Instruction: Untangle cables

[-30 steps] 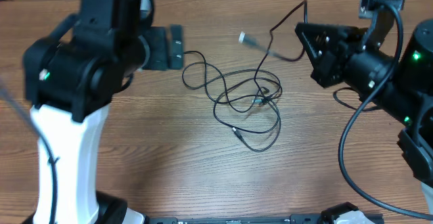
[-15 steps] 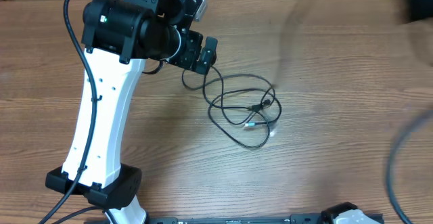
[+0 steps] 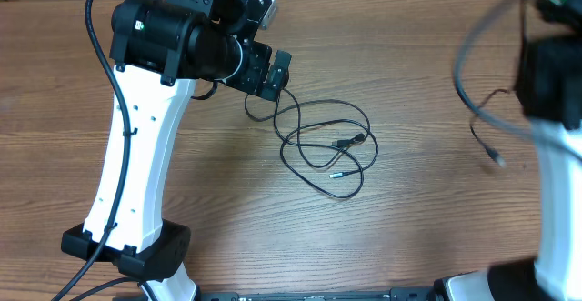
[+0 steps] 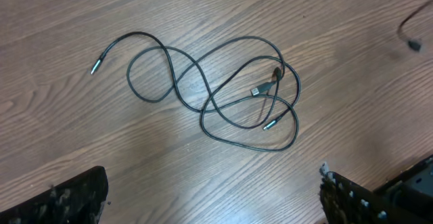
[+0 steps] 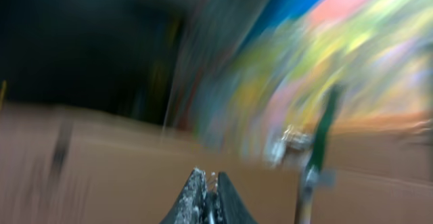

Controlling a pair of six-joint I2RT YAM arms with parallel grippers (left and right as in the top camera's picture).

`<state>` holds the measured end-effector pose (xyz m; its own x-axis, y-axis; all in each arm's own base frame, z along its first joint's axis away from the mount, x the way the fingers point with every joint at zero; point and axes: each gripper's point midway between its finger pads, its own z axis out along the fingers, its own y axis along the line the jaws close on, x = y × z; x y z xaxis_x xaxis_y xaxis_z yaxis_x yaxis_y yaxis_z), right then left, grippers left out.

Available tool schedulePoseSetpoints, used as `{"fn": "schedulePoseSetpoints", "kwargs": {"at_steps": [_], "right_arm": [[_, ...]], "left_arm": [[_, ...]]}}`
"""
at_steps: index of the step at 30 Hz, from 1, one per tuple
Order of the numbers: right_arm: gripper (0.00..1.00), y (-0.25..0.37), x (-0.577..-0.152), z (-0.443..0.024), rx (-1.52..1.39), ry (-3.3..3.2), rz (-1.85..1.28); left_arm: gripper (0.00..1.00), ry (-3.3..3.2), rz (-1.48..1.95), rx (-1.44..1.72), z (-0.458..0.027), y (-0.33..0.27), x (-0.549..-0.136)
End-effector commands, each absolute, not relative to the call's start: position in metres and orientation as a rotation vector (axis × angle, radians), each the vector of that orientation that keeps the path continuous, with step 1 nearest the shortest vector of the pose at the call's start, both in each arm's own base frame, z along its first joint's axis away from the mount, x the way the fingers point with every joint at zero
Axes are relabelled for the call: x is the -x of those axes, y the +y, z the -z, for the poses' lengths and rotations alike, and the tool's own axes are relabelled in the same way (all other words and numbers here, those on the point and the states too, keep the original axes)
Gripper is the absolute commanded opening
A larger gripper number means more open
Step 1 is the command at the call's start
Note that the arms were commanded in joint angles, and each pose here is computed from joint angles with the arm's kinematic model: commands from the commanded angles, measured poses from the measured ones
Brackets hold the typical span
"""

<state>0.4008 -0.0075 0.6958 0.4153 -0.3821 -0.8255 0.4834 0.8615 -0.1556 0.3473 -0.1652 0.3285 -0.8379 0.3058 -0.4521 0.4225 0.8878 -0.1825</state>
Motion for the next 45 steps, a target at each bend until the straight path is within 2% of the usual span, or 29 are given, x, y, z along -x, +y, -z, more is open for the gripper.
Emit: {"fn": "schedulePoseSetpoints", "kwargs": {"at_steps": [1, 6, 9, 10, 11, 14, 17, 18, 21, 24, 27, 31, 35, 40, 45], "right_arm": [[0.04, -0.049, -0.426, -0.672, -0.130, 1.088, 0.587], [0.04, -0.138, -0.482, -0.608, -0.110, 1.261, 0.604], [0.04, -0.210, -0.468, -0.617, -0.161, 1.168, 0.759], [0.04, -0.220, -0.456, -0.630, -0.177, 1.107, 0.788], [0.04, -0.225, -0.443, -0.645, -0.190, 1.032, 0.809], [0.04, -0.227, -0.400, -0.691, -0.200, 0.777, 0.854], [0.04, -0.207, -0.371, -0.722, -0.079, 0.574, 0.863], [0.04, -0.198, -0.364, -0.728, -0.030, 0.528, 0.863], [0.04, -0.187, -0.359, -0.733, 0.021, 0.484, 0.860], [0.04, -0.206, -0.385, -0.713, 0.019, 0.615, 0.904], [0.04, -0.258, -0.435, -0.653, -0.028, 0.920, 0.886], [0.04, -0.336, -0.475, -0.519, -0.303, 1.415, 0.744], [0.04, -0.375, -0.471, -0.385, -0.717, 1.733, 0.473], [0.04, -0.382, -0.444, -0.250, -1.351, 1.847, 0.085], [0.04, -0.389, -0.440, -0.167, -1.454, 1.952, -0.187]], "left_arm": [[1.00, 2.599, 0.360, -0.610, -0.332, -0.165, -0.349], [0.81, 2.623, 0.333, -0.629, -0.326, -0.161, -0.347], [0.83, 2.664, 0.238, -0.591, -0.321, -0.148, -0.345], [0.91, 2.673, 0.189, -0.544, -0.321, -0.141, -0.348], [0.91, 2.683, 0.158, -0.489, -0.320, -0.136, -0.350], [0.92, 2.701, 0.160, -0.378, -0.320, -0.134, -0.351], [0.94, 2.706, 0.163, -0.366, -0.320, -0.134, -0.351], [0.97, 2.705, 0.162, -0.367, -0.320, -0.134, -0.351], [1.00, 2.701, 0.114, -0.360, -0.320, -0.129, -0.353], [1.00, 2.698, 0.082, -0.352, -0.320, -0.125, -0.355], [1.00, 2.699, 0.085, -0.347, -0.320, -0.125, -0.355], [1.00, 2.697, 0.082, -0.355, -0.320, -0.125, -0.355], [1.00, 2.697, 0.088, -0.360, -0.320, -0.126, -0.354], [1.00, 2.689, 0.015, -0.354, -0.320, -0.116, -0.358], [1.00, 2.672, -0.133, -0.293, -0.322, -0.092, -0.365]]}}
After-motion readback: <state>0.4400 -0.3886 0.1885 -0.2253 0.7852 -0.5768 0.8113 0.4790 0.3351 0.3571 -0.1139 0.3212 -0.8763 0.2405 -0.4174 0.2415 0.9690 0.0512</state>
